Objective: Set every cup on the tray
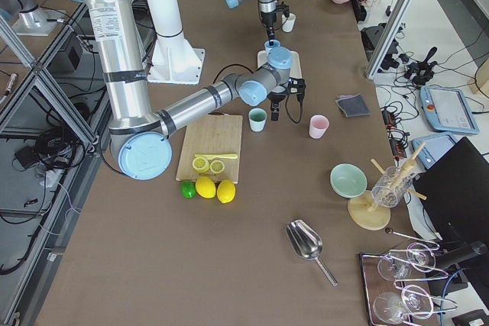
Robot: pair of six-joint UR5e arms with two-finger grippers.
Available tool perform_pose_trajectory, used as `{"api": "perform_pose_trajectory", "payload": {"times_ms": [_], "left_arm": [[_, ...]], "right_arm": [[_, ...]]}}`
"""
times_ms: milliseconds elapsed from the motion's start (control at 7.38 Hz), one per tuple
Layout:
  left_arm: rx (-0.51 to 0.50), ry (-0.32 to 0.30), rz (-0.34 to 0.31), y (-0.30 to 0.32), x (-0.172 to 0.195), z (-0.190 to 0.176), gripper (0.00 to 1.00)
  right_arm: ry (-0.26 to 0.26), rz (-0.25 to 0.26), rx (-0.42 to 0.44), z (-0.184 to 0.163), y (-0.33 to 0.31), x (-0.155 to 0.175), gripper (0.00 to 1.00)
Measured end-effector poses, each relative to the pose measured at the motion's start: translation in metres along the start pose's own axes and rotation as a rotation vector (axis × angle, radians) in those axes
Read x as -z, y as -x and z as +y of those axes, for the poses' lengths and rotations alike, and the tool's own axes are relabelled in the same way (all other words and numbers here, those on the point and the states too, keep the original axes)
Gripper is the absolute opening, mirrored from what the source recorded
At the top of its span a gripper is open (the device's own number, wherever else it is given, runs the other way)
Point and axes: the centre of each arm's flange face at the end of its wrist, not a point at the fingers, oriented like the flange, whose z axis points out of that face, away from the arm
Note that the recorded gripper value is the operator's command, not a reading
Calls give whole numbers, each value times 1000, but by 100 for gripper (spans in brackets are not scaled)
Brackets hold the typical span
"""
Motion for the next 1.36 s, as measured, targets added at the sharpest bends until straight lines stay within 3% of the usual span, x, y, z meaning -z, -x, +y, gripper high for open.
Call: {"api": "perform_pose_trajectory", "payload": {"times_ms": [542, 814, 1085, 1220, 1356], "left_arm": [[-8, -11, 25, -10, 15, -7, 79], [-19, -20, 28, -10, 21, -14, 83], [-24, -22, 30, -11, 22, -15, 97], [-25, -23, 31, -11, 22, -16, 97], [-27, -24, 32, -11, 23, -16, 97]], "right_arm": [[35, 53, 5, 26, -15, -27, 100], [50, 50, 14, 45, -21, -23, 100], [64, 75, 28, 55, -21, -38, 99], [67, 96, 36, 57, -19, -51, 93], [69, 109, 42, 57, -16, -60, 11]]}}
